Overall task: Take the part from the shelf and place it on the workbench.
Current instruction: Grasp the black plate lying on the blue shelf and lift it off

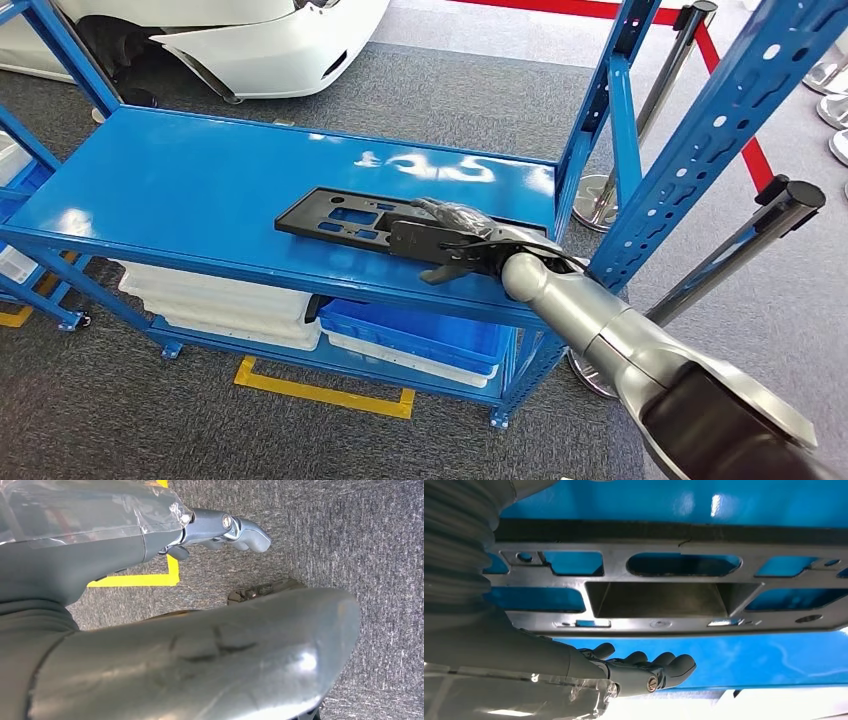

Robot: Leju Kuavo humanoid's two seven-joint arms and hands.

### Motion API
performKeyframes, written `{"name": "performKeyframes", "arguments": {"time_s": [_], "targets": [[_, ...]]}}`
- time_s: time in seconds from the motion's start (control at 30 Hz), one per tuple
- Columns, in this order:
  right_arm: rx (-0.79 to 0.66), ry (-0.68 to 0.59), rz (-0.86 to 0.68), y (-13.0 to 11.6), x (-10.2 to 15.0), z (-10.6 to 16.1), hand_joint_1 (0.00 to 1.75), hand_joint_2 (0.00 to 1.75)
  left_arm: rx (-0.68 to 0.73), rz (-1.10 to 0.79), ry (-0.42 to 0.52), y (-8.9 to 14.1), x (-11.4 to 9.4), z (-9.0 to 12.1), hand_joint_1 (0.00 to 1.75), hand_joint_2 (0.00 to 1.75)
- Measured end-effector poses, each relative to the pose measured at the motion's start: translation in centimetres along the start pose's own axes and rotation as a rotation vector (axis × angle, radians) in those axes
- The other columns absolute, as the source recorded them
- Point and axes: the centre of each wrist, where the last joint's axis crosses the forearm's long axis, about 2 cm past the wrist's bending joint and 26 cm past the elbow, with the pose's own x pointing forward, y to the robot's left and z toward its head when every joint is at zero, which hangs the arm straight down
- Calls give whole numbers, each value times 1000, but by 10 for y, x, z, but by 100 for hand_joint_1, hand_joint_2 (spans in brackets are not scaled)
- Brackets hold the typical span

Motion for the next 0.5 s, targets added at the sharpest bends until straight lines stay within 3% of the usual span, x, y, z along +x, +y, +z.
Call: {"name": "performKeyframes", "arguments": {"time_s": [0.5], "targets": [[125, 115, 139, 19, -7, -3, 0, 175, 2, 7, -4, 0, 0, 0, 0, 0]]}}
